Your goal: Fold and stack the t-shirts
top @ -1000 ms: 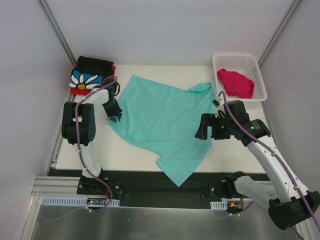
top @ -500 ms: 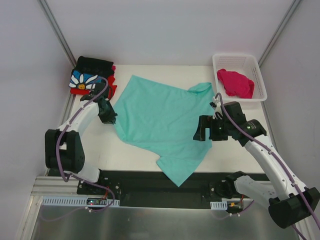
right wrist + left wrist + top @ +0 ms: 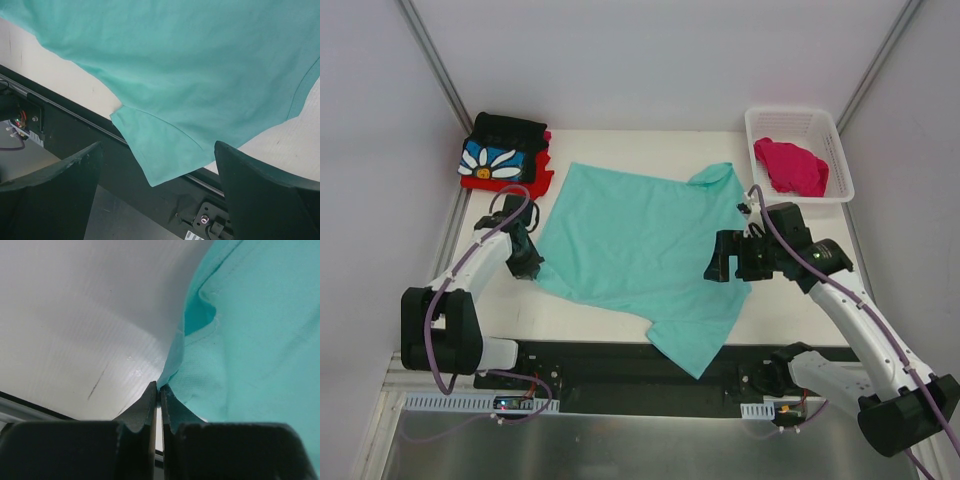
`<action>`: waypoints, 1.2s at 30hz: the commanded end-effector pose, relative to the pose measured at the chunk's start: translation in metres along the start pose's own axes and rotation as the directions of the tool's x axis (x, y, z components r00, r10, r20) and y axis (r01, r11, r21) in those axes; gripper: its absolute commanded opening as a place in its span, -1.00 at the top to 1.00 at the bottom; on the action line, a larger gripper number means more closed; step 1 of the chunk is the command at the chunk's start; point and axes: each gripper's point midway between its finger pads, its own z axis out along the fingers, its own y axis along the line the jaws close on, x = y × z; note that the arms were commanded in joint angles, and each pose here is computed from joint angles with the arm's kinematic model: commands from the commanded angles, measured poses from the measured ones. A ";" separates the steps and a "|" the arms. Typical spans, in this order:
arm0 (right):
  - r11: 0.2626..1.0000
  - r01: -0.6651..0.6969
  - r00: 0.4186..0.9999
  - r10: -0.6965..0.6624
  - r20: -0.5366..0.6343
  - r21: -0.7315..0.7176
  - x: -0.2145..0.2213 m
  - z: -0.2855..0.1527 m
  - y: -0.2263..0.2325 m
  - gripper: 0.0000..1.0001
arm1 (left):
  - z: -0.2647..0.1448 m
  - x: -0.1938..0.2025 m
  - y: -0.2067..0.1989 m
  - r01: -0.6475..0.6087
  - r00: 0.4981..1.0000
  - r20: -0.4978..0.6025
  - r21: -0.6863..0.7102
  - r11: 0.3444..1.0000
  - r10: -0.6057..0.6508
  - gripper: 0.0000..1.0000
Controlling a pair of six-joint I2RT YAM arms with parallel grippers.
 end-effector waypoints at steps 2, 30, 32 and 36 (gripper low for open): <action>0.999 0.042 0.999 -0.042 -0.003 -0.014 0.006 -0.007 0.002 -0.92 | 0.003 -0.010 0.019 0.058 0.998 0.006 -0.105 0.993 -0.058 1.00; 0.994 -0.029 0.996 0.020 0.086 0.105 -0.031 0.009 -0.019 -0.92 | 0.005 -0.016 -0.062 -0.112 0.992 -0.065 -0.002 0.994 0.111 -0.98; 0.991 -0.063 0.995 0.054 0.083 0.118 -0.039 0.017 -0.026 -0.92 | 0.011 -0.018 -0.083 -0.155 0.983 -0.089 0.042 0.987 0.158 -0.98; 0.978 -0.209 0.976 0.209 0.057 0.010 -0.046 0.046 -0.037 -0.92 | 0.018 -0.007 -0.102 -0.226 0.963 -0.132 0.076 0.971 0.235 -0.98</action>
